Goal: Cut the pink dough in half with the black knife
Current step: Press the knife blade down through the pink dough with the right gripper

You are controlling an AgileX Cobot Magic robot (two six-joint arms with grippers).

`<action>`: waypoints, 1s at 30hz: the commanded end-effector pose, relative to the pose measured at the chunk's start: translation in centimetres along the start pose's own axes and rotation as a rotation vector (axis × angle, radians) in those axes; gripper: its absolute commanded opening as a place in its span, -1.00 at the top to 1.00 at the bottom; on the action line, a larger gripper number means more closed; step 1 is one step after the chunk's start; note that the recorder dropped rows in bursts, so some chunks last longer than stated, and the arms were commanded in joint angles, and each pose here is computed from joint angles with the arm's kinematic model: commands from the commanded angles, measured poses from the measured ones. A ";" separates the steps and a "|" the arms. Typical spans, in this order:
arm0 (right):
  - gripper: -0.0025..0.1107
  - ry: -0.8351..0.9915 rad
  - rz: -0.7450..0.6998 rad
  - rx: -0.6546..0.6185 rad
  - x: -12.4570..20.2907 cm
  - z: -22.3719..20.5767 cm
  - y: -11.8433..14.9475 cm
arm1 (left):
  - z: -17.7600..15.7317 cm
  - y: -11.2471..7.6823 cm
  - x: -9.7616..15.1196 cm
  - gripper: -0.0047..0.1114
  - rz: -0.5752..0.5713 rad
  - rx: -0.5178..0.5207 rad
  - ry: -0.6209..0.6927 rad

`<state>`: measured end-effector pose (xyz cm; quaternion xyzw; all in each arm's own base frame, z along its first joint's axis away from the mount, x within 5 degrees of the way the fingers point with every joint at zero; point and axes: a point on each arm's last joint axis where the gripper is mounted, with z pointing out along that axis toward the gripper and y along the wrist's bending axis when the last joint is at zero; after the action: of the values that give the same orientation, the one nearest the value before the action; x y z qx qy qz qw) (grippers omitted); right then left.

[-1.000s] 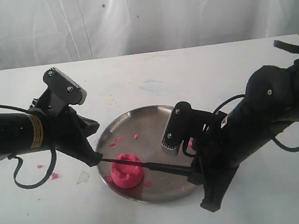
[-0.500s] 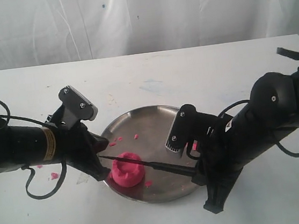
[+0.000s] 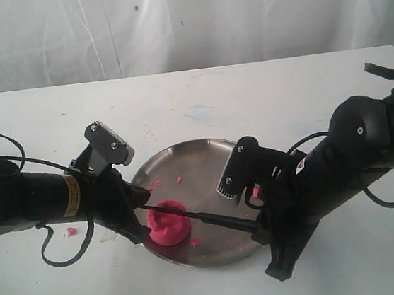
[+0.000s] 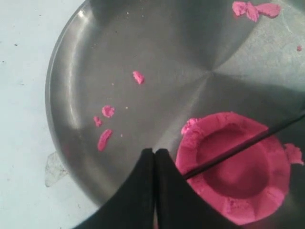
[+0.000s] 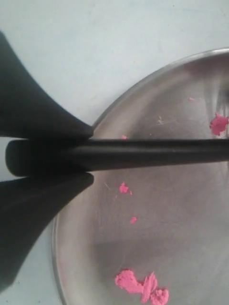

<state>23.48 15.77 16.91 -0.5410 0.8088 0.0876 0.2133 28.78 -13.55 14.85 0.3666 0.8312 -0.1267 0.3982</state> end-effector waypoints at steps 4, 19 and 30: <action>0.96 -0.010 0.060 0.006 0.3 0.2 -0.1 | 0.2 0.2 0.6 0.92 -0.004 -0.017 0.046; 0.96 0.029 0.106 -0.032 0.8 1.9 -0.1 | 1.2 0.1 1.7 0.92 -0.016 -0.001 0.089; 0.96 0.024 0.109 -0.026 0.8 1.9 -0.2 | 1.4 0.0 1.9 0.92 -0.010 0.006 0.092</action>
<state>23.64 16.03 14.98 -0.5118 0.8318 0.1043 0.1879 29.32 -13.66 13.74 0.3563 0.8390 -0.1359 0.3881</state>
